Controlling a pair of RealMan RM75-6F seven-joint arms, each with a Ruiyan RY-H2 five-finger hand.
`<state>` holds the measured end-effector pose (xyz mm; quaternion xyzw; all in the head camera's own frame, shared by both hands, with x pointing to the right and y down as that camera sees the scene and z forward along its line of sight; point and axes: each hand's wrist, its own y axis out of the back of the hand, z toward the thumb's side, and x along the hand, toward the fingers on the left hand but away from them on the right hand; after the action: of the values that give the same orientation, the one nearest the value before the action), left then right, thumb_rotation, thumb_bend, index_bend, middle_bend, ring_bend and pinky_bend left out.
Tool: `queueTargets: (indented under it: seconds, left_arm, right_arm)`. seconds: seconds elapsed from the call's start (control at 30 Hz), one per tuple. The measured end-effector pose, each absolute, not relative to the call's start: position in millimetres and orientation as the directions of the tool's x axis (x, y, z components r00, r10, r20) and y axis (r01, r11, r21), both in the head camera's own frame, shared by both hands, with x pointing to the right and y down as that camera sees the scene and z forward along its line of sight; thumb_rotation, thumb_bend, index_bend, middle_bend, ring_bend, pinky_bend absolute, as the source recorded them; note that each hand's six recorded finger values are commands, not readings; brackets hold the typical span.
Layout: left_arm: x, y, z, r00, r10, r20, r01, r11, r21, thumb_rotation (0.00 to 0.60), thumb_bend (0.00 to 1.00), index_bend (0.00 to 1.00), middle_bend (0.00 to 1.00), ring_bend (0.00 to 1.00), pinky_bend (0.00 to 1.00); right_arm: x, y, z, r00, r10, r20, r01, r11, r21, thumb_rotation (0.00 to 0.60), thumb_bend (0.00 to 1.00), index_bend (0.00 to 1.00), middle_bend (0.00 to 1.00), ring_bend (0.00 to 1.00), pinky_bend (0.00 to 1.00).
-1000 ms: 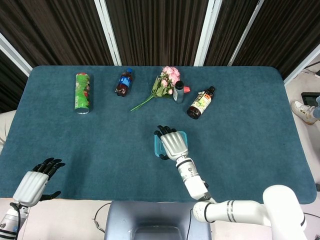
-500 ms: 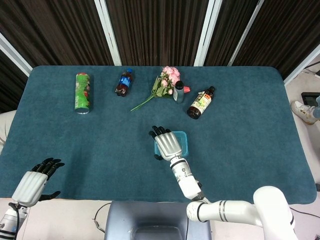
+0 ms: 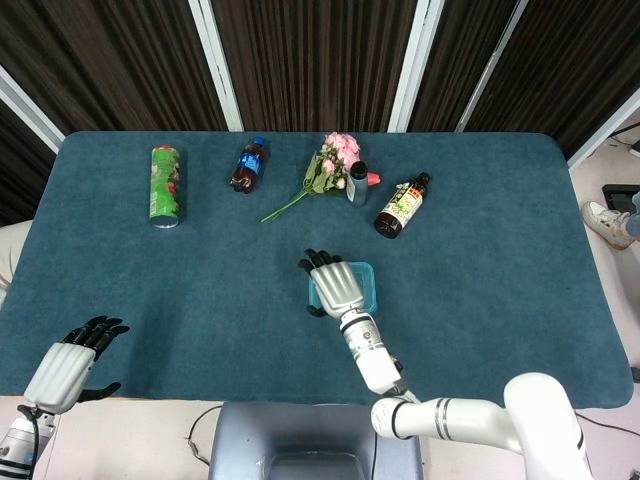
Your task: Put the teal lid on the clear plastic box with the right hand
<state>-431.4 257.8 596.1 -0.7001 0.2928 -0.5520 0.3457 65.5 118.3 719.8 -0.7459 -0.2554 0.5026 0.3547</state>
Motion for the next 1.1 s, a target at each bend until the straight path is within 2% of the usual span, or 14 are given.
queueTargets:
  seconds: [1.1]
  left_arm:
    - [-431.6, 258.0, 596.5, 0.217, -0.791, 0.572, -0.028, -0.590, -0.807, 0.600, 0.74, 0.23, 0.17, 0.13, 0.30]
  right_arm:
    - [94.5, 122.6, 748.9, 0.329, 0.710, -0.622, 0.019, -0.664, -0.748, 0.600, 0.32, 0.38, 0.25, 0.22, 0.41]
